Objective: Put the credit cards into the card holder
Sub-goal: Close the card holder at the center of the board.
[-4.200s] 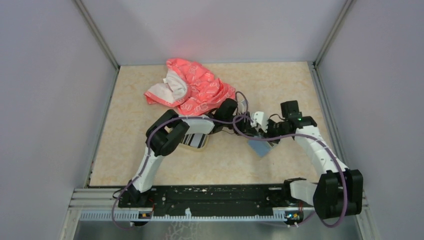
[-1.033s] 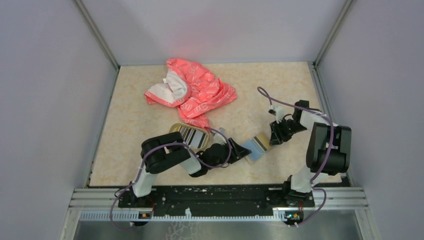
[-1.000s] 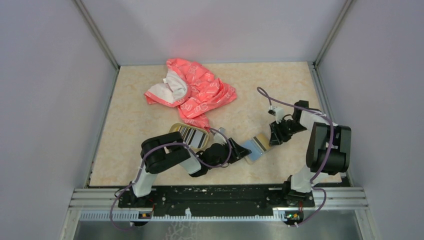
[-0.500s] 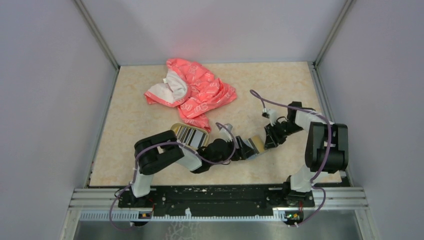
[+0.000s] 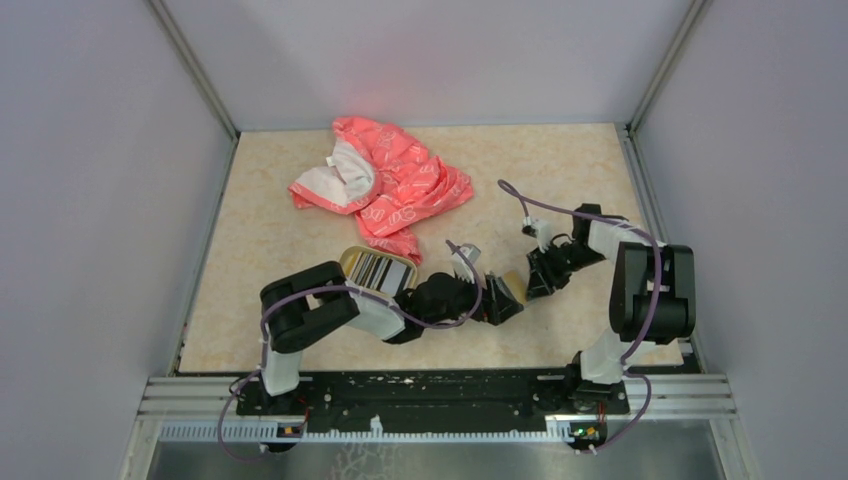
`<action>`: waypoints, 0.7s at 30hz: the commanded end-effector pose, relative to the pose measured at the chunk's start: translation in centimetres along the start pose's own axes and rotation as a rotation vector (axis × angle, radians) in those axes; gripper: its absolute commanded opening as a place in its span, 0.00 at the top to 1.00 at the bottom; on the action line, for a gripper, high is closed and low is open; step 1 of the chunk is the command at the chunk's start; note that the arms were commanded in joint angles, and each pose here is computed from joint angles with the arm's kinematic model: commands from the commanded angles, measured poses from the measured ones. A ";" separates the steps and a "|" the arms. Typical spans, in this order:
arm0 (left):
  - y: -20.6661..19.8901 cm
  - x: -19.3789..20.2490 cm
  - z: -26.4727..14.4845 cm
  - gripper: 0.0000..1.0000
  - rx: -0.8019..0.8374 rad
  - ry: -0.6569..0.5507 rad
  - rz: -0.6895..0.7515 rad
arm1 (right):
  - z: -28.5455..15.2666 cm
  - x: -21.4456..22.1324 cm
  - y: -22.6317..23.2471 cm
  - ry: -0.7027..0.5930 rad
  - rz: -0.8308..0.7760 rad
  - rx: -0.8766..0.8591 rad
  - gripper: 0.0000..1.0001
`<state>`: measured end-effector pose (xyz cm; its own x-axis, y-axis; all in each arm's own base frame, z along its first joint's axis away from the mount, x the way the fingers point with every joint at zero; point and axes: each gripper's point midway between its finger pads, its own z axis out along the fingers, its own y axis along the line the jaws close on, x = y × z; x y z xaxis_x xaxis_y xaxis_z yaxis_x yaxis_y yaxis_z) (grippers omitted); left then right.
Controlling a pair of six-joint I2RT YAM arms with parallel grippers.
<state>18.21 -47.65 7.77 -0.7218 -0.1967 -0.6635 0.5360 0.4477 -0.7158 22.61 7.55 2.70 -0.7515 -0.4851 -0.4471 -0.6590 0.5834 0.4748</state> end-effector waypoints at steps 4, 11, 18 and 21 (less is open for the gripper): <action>-3.1 -2.2 0.2 0.03 0.210 -0.046 0.063 | 0.0 -1.1 0.2 -0.029 -0.021 -0.014 0.63; -2.3 -2.3 1.6 0.26 0.197 -0.013 0.038 | -0.3 -1.4 -0.1 -0.034 -0.027 0.007 0.63; 0.6 -1.9 2.0 0.51 0.128 -0.004 -0.023 | -1.8 -2.5 -1.2 -0.069 -0.066 0.131 0.62; 1.6 -1.9 2.3 0.53 0.098 0.001 -0.022 | -3.1 -3.2 -1.8 -0.102 -0.084 0.212 0.60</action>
<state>20.63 -48.54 8.06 -0.7282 -0.1979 -0.6561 0.5754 0.3435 -0.7423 23.89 6.84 3.40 -0.7380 -0.4808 -0.4734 -0.6665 0.6289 0.4003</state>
